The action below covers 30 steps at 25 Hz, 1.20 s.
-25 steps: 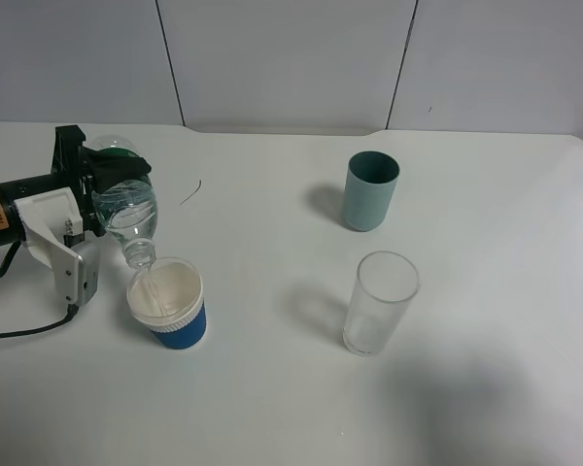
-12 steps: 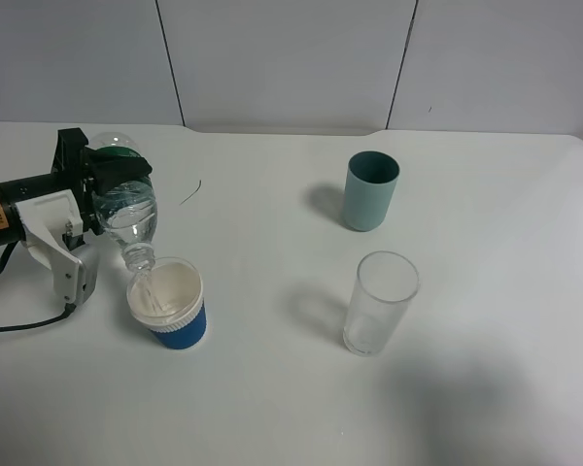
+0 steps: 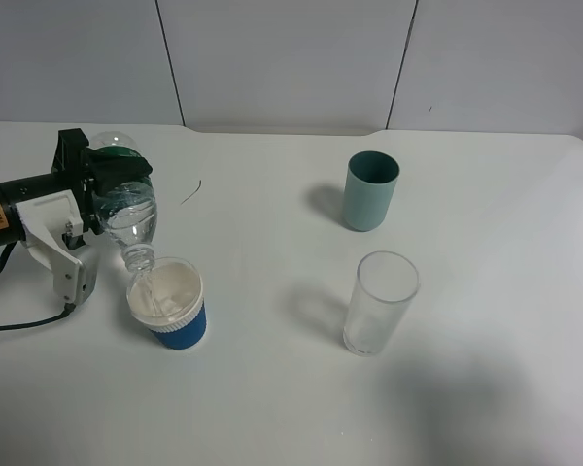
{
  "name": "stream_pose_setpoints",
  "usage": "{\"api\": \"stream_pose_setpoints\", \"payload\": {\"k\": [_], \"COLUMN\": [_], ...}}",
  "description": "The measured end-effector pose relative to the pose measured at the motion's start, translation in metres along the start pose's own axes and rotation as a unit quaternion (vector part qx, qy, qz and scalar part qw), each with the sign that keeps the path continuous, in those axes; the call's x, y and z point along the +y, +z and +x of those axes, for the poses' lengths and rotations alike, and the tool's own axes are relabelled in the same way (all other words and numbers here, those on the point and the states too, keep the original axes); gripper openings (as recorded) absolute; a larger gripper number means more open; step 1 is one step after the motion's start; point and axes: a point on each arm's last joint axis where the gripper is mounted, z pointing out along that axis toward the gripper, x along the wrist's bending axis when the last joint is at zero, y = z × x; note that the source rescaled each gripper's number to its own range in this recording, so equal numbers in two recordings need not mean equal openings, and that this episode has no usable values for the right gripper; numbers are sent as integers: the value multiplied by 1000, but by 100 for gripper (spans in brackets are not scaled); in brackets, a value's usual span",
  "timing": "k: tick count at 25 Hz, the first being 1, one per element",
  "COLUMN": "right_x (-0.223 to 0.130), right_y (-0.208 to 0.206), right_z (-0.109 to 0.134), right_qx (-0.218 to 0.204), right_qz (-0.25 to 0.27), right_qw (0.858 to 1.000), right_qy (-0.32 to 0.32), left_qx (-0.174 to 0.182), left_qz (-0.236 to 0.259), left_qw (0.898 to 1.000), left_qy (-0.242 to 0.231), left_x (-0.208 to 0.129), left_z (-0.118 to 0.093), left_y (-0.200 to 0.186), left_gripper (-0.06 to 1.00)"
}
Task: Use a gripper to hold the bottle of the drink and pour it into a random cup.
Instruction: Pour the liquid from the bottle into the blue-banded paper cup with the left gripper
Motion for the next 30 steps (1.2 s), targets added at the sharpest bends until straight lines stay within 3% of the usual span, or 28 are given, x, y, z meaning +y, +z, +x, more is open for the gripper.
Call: {"api": "stream_pose_setpoints", "payload": {"k": [30], "right_x": [0], "right_y": [0], "right_z": [0], "right_qx": [0], "right_qz": [0], "right_qw": [1000], "right_qy": [0], "left_qx": [7], "left_qz": [-6], "left_qw": [1000], "left_qy": [26], "left_x": [5], "left_z": [3], "left_y": [4], "left_gripper": [1]}}
